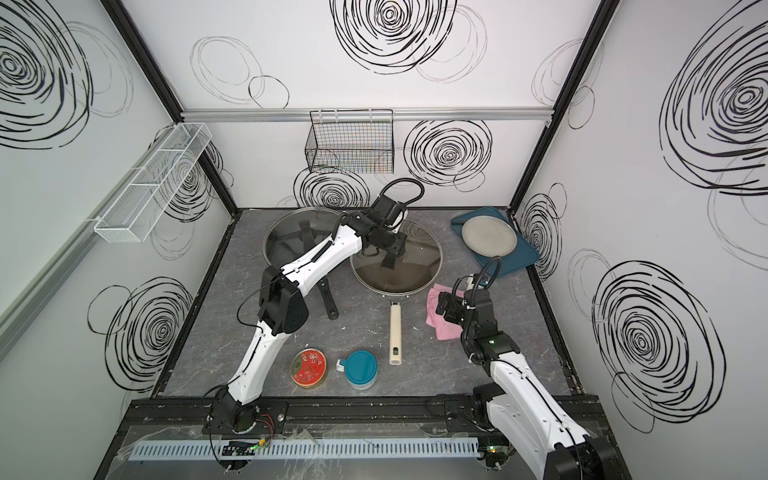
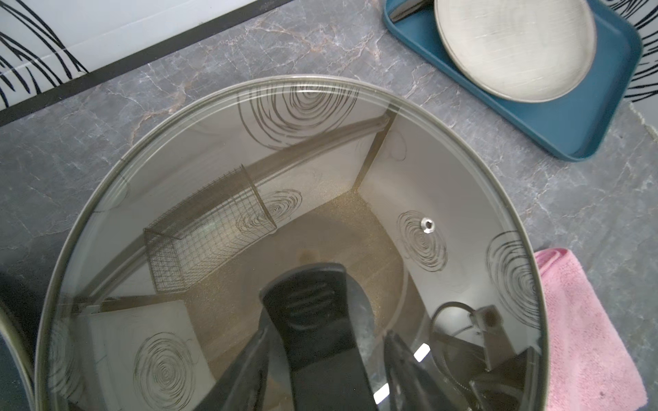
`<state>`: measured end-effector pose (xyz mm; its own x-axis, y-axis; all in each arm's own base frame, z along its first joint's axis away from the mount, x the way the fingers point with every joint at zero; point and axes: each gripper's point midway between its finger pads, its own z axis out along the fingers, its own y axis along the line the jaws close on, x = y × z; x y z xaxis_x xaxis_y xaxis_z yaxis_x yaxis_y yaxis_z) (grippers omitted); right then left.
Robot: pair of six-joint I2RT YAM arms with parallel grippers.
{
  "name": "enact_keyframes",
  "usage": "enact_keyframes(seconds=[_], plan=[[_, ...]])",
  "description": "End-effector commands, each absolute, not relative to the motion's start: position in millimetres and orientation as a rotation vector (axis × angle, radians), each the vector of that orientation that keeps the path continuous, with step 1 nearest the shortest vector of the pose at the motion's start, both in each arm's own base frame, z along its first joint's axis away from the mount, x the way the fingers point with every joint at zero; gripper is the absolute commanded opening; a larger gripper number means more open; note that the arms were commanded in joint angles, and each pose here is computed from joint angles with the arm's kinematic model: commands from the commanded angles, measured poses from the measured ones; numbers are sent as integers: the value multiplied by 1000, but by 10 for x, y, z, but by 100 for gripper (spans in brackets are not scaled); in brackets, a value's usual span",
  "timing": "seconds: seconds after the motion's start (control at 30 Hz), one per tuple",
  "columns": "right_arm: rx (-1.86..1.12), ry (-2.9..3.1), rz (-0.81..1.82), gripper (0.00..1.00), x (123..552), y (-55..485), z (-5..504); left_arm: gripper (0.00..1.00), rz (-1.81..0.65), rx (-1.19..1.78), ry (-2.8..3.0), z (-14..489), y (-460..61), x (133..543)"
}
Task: Wipe the pot lid with a cloth
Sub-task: Pick up the pot lid from the cooking pot.
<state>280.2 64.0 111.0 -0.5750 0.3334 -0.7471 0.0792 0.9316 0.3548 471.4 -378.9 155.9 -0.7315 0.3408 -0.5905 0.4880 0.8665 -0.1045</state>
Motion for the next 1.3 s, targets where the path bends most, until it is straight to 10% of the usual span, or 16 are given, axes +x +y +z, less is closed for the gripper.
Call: enact_keyframes(seconds=[0.0, 1.27], plan=[[308, 2146, 375, 94, 2824, 648, 1134, 57, -307, 646, 2508, 1437, -3759, 4635], [341, 2153, 427, 95, 2769, 680, 978, 50, -32, 646, 2543, 1313, -3432, 4717]])
